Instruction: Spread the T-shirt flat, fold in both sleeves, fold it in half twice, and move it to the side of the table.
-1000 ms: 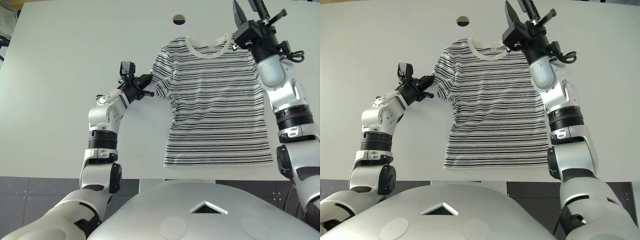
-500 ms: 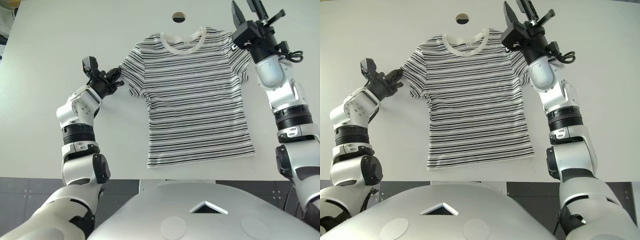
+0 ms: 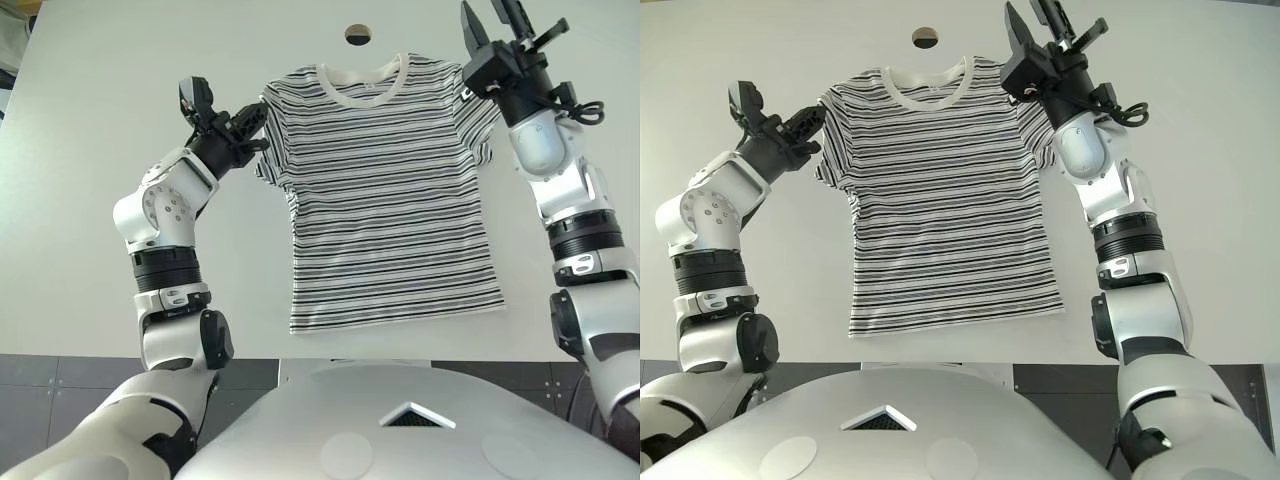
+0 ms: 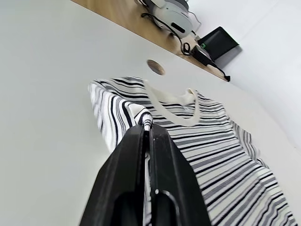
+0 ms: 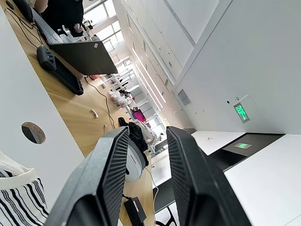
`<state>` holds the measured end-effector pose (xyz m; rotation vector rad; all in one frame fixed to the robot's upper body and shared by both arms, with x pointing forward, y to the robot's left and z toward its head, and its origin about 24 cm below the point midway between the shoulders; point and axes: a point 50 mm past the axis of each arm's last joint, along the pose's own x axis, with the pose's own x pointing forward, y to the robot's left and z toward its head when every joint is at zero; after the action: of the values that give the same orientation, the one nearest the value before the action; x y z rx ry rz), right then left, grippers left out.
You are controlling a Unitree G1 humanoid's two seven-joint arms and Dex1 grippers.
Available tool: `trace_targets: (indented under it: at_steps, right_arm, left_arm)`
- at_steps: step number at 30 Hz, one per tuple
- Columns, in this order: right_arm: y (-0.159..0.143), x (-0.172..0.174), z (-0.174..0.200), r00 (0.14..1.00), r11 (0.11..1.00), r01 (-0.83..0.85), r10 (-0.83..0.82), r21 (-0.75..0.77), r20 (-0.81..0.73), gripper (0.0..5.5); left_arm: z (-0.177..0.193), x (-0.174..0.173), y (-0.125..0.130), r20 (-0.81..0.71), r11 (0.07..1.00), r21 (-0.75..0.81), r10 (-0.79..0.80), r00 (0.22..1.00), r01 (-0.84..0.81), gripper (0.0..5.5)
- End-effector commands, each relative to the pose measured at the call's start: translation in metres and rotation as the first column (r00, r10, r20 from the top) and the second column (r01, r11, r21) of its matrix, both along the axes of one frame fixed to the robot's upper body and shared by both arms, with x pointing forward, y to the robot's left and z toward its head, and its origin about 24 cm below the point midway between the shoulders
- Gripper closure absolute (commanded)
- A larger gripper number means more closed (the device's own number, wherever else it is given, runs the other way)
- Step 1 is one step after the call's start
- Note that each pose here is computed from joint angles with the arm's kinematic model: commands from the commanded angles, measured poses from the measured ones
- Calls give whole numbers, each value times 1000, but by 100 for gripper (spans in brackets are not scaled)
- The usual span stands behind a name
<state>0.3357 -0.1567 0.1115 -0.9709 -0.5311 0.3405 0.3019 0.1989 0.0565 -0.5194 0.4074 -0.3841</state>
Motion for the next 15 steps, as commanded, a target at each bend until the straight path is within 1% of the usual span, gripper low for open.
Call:
trace_targets:
  at_steps: [1,5,10,15]
  right_arm:
    - [0,-1,-1,1000,1000,-3,3,-1,-8,403]
    - [-2,0,-2,1000,1000,4,-4,-2,-11,403]
    - [-5,0,-2,1000,1000,16,-16,-1,-14,403]
    - [-6,1,-2,1000,1000,20,-20,1,-14,403]
  left_arm:
    - [1,1,-18,-9,999,-30,-41,999,41,538]
    - [0,3,-38,-20,994,-84,-71,997,69,538]
    - [-6,8,-57,-51,989,-122,-85,995,78,538]
    - [-15,14,-64,-93,989,-141,-66,993,53,538]
